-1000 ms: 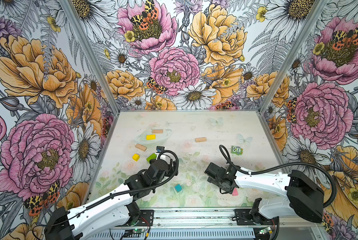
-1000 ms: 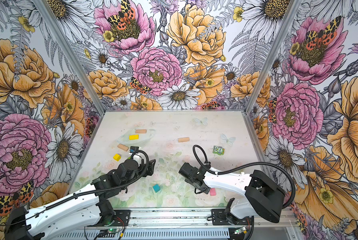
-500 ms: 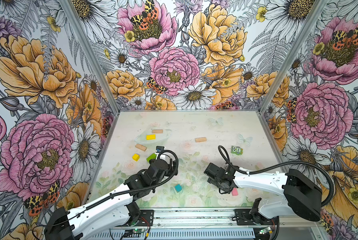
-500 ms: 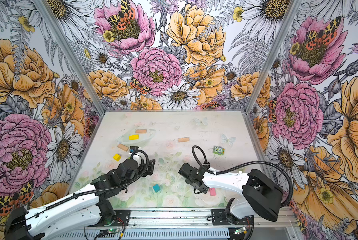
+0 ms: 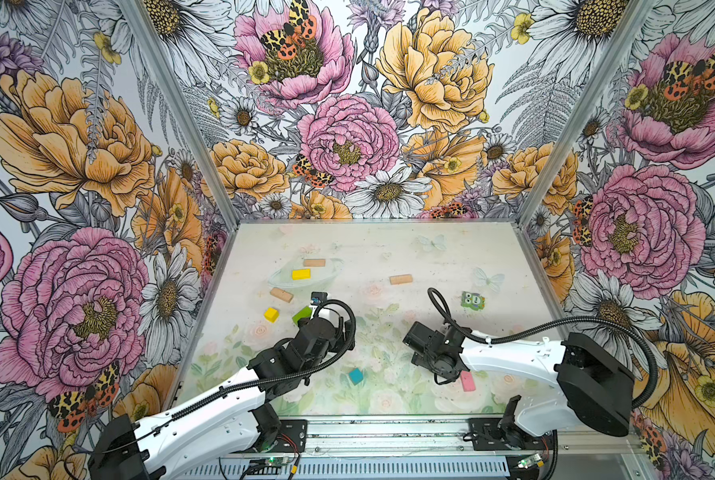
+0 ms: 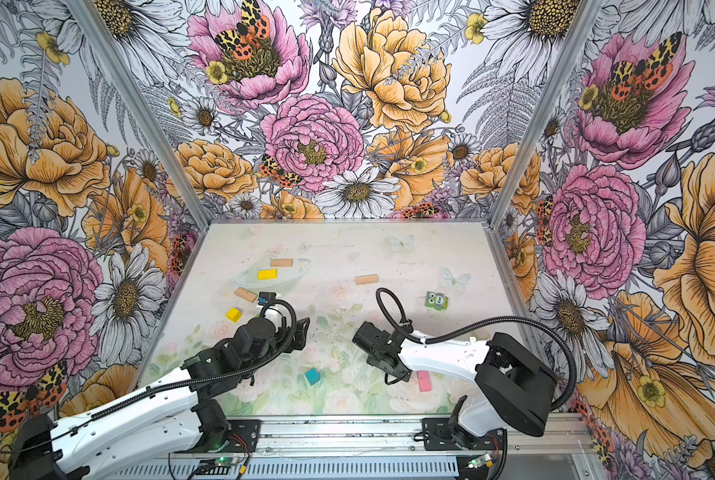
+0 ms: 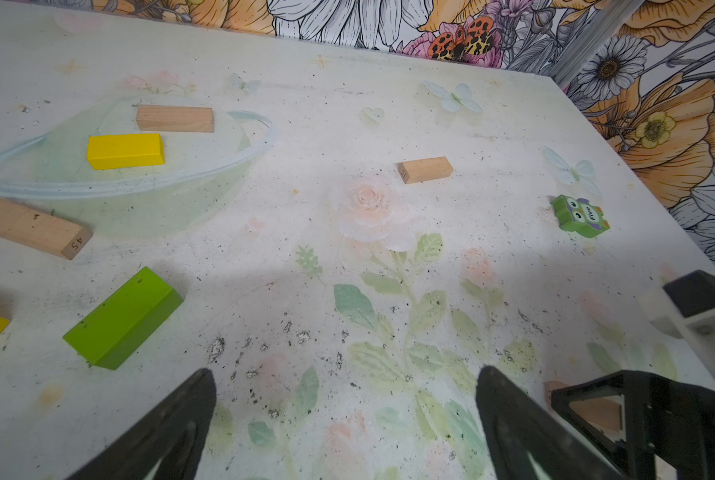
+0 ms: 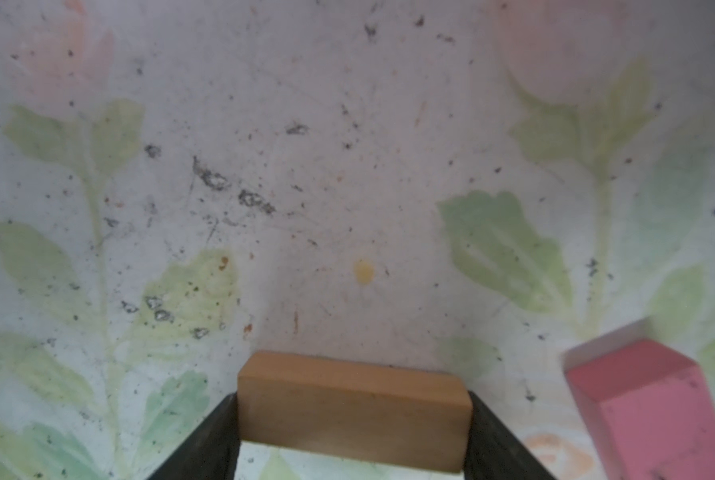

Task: Build the wood block tower
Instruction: 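Carry the held bar farther from the robot onto the other wood bar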

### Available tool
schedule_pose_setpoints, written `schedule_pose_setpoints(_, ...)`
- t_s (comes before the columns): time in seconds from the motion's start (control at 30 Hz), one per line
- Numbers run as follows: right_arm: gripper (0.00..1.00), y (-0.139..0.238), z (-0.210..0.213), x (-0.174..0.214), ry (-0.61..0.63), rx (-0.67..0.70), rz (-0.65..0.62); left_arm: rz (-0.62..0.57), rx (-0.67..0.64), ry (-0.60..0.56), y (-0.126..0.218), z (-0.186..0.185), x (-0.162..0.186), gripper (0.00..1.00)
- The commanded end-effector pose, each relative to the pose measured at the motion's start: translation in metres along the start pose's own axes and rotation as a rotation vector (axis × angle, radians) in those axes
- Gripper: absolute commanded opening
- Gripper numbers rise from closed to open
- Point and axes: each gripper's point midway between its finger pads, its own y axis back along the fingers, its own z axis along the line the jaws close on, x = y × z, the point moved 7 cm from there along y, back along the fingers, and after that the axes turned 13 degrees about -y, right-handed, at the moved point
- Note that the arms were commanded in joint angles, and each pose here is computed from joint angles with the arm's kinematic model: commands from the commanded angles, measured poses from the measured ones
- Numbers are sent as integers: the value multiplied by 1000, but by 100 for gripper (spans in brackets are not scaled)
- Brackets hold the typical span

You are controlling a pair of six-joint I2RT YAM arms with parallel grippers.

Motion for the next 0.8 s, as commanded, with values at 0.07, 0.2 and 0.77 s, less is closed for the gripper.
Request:
schedule_pose_setpoints(0.07,71,7,29,-10,106,-43,-12,-4,-4,9,0,3,0,99)
schedule_pose_setpoints(0.2,71,9,46,-23,160,-56,-17,-8,-9,19,1,4,-4,99)
schedule_pose_setpoints(0.77,71,-19,129,-118,358,-83,-23,2,-54,75,-2,2,-15,99)
